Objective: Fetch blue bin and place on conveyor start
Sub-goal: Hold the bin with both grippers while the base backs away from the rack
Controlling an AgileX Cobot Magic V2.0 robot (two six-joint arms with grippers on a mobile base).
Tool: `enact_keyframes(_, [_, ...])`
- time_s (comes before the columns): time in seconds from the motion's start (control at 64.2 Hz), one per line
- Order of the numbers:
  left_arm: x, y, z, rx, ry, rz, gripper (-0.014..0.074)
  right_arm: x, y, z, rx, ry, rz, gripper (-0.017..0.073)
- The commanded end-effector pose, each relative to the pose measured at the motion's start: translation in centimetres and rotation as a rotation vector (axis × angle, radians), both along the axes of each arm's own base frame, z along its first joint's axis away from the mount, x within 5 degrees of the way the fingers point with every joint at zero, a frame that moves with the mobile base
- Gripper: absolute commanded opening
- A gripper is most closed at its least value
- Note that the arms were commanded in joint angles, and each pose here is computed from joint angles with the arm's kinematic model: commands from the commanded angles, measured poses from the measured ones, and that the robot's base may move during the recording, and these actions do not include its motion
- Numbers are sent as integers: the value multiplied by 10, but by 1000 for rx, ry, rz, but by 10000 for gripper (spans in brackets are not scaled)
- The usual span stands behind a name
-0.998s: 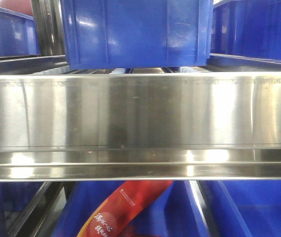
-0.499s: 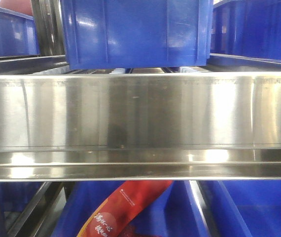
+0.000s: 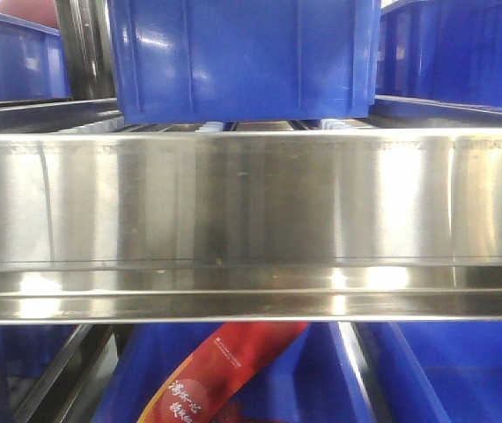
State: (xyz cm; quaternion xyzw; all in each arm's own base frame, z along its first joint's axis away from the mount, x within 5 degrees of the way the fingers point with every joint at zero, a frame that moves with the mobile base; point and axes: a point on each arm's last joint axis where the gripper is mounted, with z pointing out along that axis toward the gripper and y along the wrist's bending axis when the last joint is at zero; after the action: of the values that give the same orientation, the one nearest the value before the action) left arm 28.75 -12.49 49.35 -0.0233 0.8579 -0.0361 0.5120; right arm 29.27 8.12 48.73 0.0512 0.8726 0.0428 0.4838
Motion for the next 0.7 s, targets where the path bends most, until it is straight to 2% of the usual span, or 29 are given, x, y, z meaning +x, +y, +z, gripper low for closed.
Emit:
enact_keyframes(0.0, [-6, 4, 12, 10, -65, -4, -111, -2, -3, 9, -12, -53, -5, -158])
enact_keyframes(0.686, [-6, 4, 12, 11, -67, -4, -111, -2, -3, 9, -13, -51, -6, -158])
